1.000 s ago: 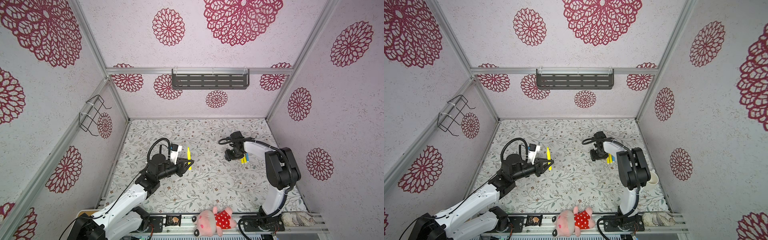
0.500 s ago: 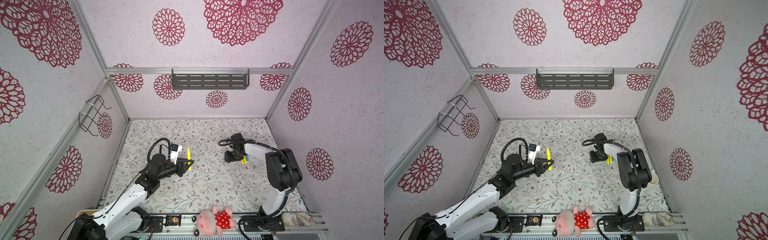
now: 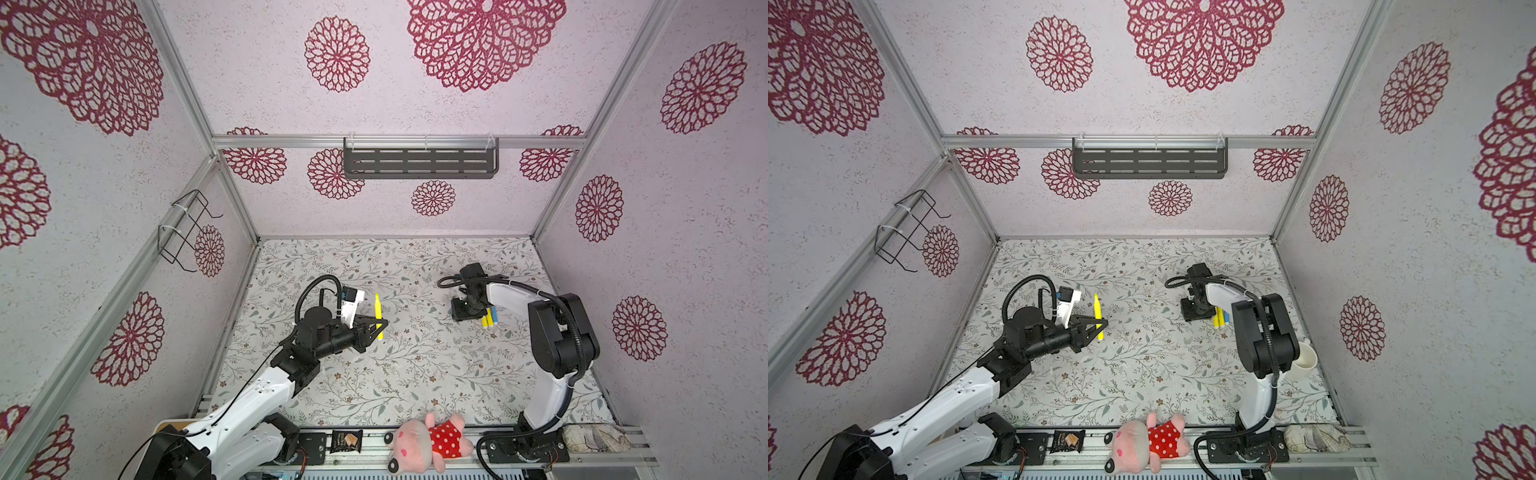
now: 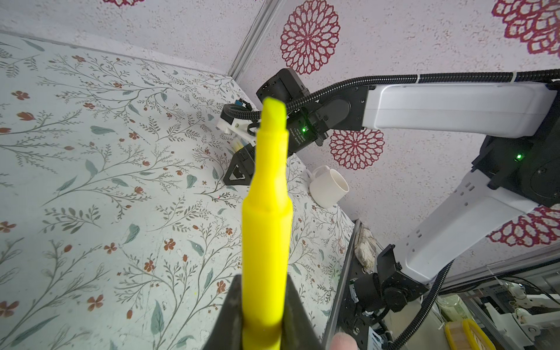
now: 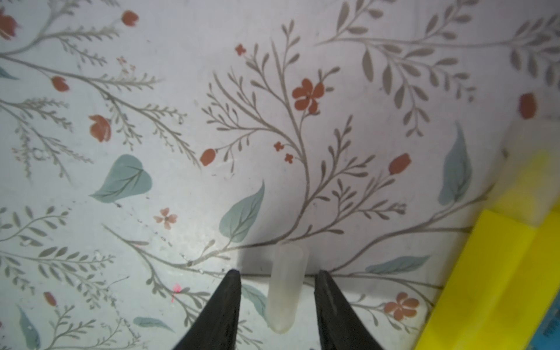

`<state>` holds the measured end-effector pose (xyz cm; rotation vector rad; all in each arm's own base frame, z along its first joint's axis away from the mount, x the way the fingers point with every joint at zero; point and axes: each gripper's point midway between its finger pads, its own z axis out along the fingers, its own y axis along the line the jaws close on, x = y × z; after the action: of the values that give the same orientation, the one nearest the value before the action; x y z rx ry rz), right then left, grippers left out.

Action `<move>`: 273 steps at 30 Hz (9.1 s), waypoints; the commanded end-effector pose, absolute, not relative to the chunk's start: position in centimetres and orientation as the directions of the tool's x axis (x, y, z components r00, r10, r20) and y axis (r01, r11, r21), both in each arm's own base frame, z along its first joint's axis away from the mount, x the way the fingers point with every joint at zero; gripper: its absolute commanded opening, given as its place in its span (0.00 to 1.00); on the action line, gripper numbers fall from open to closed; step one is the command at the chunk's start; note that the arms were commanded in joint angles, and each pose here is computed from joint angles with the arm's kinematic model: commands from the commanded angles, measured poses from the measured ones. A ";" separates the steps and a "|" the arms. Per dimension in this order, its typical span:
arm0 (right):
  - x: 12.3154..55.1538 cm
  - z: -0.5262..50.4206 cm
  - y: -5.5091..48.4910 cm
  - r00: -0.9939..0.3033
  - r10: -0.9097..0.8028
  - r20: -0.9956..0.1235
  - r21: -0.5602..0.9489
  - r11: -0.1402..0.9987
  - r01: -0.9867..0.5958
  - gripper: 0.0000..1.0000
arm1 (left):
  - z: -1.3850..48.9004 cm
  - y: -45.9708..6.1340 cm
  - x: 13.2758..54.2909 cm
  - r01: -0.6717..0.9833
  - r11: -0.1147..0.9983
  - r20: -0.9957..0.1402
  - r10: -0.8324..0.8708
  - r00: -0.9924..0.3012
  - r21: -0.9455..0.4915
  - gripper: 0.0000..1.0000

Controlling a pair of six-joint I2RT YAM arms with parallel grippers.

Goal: Insert pens into pen caps
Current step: Pick up the pen cap from the middle-right of the table, then put on the pen cap to the pen.

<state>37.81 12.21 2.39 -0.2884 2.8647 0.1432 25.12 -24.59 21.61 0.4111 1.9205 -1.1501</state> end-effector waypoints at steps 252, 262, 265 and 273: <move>27.6 36.3 29.8 -0.410 0.049 -0.911 0.409 0.241 -0.880 0.34 | 25.8 -34.1 25.7 0.766 0.481 -0.878 -0.016 -0.479 -0.427 0.00; 27.3 35.9 30.3 -0.413 0.039 -0.910 0.410 0.233 -0.882 0.30 | 25.7 -34.2 25.7 0.766 0.480 -0.877 -0.013 -0.481 -0.427 0.00; 27.3 35.7 30.3 -0.414 0.038 -0.909 0.411 0.237 -0.880 0.23 | 25.7 -34.2 25.6 0.769 0.480 -0.879 -0.011 -0.477 -0.423 0.00; 27.1 35.4 30.3 -0.417 0.032 -0.909 0.412 0.240 -0.879 0.04 | 25.8 -34.2 25.6 0.769 0.478 -0.879 -0.011 -0.477 -0.424 0.00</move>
<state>27.88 29.92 33.83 -0.7515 1.7124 1.3112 25.64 -33.60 24.69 0.6195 1.8636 -1.0863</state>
